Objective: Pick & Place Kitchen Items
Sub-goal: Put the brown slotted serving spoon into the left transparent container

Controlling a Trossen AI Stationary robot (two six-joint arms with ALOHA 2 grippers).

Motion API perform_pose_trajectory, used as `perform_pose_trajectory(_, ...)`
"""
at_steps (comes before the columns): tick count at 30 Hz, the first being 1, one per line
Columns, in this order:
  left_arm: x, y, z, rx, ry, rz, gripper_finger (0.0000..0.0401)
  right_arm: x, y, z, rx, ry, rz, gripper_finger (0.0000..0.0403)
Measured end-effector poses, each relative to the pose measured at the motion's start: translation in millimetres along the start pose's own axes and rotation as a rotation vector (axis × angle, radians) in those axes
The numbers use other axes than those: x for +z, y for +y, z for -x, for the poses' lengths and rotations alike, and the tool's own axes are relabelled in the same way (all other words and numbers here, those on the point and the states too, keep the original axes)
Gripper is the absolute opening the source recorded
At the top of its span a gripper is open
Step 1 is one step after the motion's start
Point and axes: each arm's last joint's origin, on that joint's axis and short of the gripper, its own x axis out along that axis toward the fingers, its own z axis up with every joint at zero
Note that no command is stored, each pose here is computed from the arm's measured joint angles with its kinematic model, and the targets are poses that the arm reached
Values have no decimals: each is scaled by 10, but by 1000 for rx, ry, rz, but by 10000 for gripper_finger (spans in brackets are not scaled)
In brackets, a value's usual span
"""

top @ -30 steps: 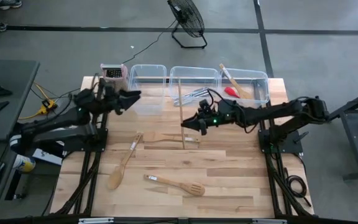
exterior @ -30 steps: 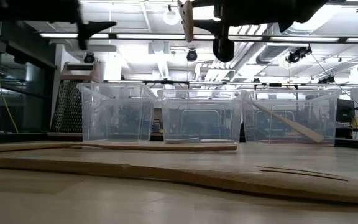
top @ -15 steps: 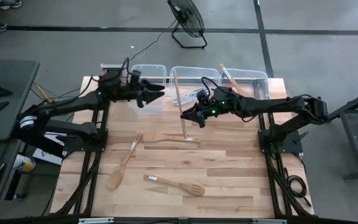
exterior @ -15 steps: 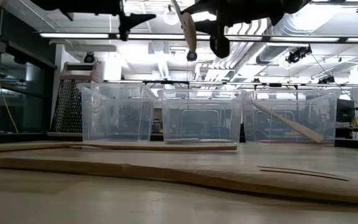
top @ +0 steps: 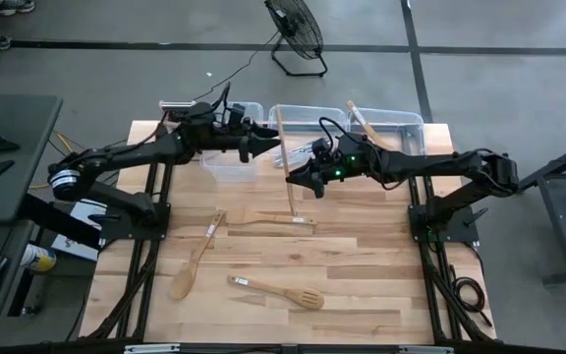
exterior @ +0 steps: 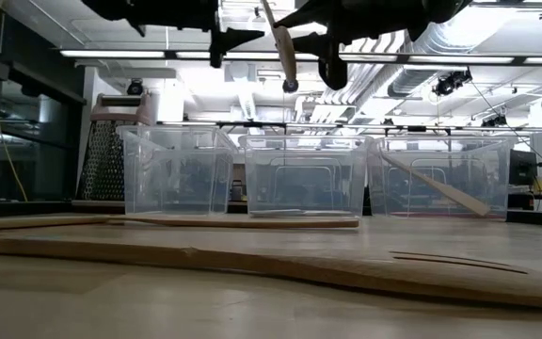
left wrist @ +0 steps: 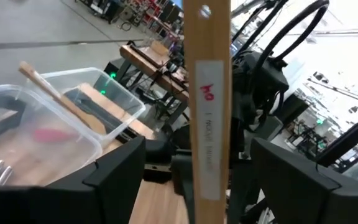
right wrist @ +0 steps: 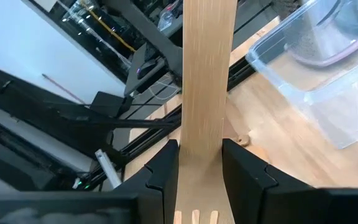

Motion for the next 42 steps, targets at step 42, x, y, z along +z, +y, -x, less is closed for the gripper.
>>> perform_pose_trajectory(42, -26, 103, -206, 23, 36, 9, 161, -21, -82, 17, -57, 39, -20, 97)
